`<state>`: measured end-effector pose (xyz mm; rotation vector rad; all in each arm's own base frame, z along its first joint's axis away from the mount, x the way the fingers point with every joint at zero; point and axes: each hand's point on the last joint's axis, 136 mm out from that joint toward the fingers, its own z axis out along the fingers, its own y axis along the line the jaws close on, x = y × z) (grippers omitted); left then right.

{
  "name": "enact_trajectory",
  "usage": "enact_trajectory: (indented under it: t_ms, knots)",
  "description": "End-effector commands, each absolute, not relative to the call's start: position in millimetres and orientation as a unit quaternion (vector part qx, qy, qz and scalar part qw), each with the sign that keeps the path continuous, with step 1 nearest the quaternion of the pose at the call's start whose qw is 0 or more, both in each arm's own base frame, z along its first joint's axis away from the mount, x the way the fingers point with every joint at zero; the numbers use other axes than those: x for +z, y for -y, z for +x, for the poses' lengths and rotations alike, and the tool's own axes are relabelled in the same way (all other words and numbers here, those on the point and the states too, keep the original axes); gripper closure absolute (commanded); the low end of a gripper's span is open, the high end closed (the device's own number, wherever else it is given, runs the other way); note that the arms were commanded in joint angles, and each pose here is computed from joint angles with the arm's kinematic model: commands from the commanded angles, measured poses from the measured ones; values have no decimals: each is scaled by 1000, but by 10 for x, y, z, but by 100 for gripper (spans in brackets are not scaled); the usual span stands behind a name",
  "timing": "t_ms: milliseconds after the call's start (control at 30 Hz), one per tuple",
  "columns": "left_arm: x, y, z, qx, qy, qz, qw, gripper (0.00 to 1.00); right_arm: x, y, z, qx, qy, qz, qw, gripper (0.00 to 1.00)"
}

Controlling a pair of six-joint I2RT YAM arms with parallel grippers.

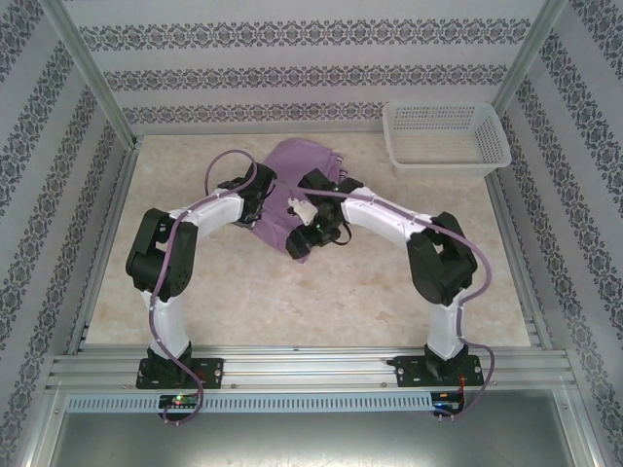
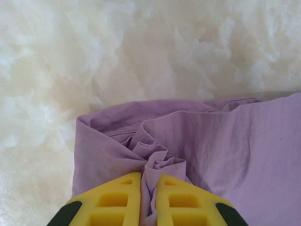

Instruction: Roll up the long pants

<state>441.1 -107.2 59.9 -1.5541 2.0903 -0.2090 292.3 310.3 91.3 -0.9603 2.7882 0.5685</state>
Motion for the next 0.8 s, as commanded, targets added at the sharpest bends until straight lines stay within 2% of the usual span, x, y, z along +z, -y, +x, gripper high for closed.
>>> enact_trajectory:
  t_ms: [0, 167, 267, 467, 600, 700, 733, 767]
  knots:
    - [519, 1004, 4360, -69, -772, -581, 249, 100, 1121, -2903, 2924, 44, -916, -363, 165, 18]
    - [482, 1026, 4337, -71, -773, -584, 239, 100, 1238, -3059, 2780, -70, -868, -421, 254, 17]
    - [473, 1039, 4326, -72, -774, -584, 234, 100, 1136, -3168, 2756, -131, -838, -452, 277, 15]
    - [488, 1048, 4313, -74, -776, -582, 231, 100, 870, -3284, 3082, -231, -784, -484, 312, 9]
    - [503, 1053, 4304, -75, -779, -579, 230, 100, 629, -3294, 3354, -273, -769, -496, 298, 9]
    - [532, 1054, 4302, -79, -779, -577, 231, 100, 424, -3203, 3560, -288, -769, -498, 277, 15]
    - [537, 1046, 4298, -80, -780, -576, 231, 99, 357, -3171, 3594, -277, -777, -498, 266, 22]
    - [549, 1045, 4296, -83, -780, -576, 232, 93, 306, -3141, 3609, -258, -790, -496, 253, 29]
